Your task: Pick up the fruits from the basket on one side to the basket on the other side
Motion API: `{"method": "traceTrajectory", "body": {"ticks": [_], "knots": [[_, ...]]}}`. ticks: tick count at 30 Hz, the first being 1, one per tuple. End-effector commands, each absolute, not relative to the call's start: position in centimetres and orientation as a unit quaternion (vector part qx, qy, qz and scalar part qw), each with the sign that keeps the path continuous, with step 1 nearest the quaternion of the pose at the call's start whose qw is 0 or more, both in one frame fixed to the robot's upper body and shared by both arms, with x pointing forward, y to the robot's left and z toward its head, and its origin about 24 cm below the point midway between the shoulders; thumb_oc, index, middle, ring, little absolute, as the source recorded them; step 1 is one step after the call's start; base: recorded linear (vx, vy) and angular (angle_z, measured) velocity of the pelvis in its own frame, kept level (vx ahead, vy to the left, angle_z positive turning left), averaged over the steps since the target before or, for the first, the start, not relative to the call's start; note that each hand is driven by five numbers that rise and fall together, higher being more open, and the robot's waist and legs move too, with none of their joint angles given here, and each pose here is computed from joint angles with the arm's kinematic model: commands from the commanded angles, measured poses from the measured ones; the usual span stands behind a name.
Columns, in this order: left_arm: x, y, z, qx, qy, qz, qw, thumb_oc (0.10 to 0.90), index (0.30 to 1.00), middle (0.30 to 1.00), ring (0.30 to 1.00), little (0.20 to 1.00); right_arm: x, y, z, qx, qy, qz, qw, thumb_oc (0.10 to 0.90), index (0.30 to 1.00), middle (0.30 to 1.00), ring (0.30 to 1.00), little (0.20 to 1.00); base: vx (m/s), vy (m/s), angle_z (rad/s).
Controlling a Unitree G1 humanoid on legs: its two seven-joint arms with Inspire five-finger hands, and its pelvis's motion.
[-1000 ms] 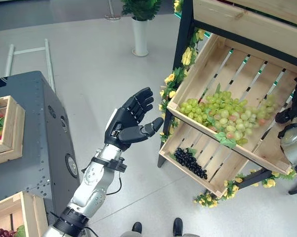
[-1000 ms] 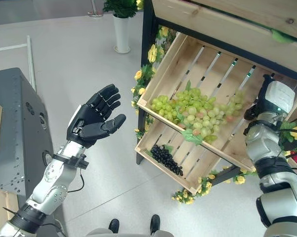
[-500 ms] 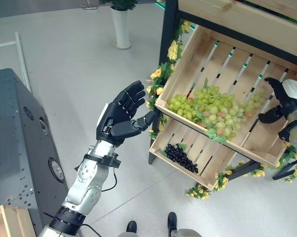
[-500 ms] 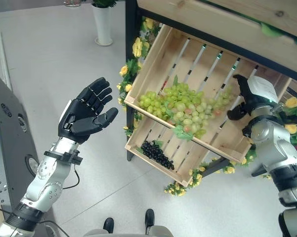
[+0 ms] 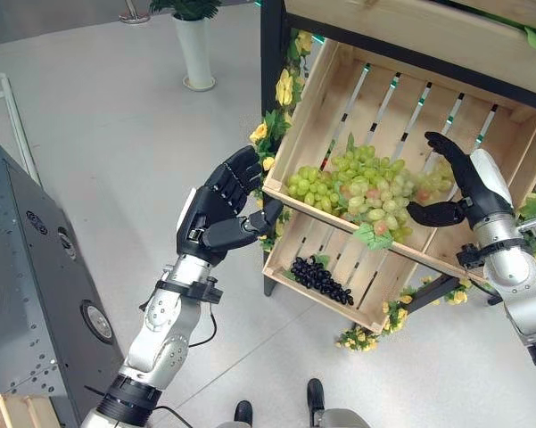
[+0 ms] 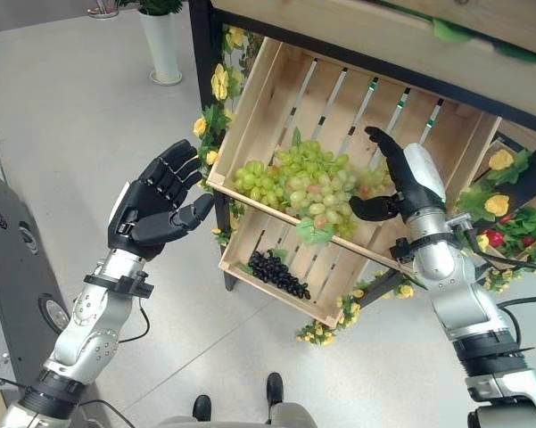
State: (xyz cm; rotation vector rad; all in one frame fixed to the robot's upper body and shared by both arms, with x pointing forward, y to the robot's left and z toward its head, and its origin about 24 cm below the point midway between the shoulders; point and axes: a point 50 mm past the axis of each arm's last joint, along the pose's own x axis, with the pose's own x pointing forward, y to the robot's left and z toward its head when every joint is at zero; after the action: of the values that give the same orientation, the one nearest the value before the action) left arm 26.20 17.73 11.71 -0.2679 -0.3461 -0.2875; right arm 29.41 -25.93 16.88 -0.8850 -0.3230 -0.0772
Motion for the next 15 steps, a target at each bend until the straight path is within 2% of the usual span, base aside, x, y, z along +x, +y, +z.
{"method": "traceTrajectory", "body": {"ticks": [1,6,9,15], "knots": [[25.6,17.0,15.7,-0.128,-0.298,-0.162,0.932,0.8,0.9,0.9,0.9,0.9,28.5,-22.9,22.8,-0.385,-0.35,-0.023,0.854,0.8,0.9,0.9,0.9,0.9,-0.01,0.159,-0.01],[25.2,17.3,15.2,-0.119,-0.293,-0.15,0.937,0.8,0.9,0.9,0.9,0.9,27.4,-22.0,23.2,-0.368,-0.42,-0.046,0.828,0.8,0.9,0.9,0.9,0.9,0.0,0.044,0.02],[25.0,17.7,15.2,-0.114,-0.29,-0.149,0.938,0.8,0.9,0.9,0.9,0.9,26.6,-22.0,23.0,-0.404,-0.43,-0.051,0.806,0.8,0.9,0.9,0.9,0.9,0.01,-0.091,0.17],[24.8,18.7,15.3,-0.112,-0.292,-0.158,0.936,0.8,0.9,0.9,0.9,0.9,24.3,-23.3,24.3,-0.449,-0.422,0.026,0.787,0.8,0.9,0.9,0.9,0.9,0.01,-0.284,0.65]]}}
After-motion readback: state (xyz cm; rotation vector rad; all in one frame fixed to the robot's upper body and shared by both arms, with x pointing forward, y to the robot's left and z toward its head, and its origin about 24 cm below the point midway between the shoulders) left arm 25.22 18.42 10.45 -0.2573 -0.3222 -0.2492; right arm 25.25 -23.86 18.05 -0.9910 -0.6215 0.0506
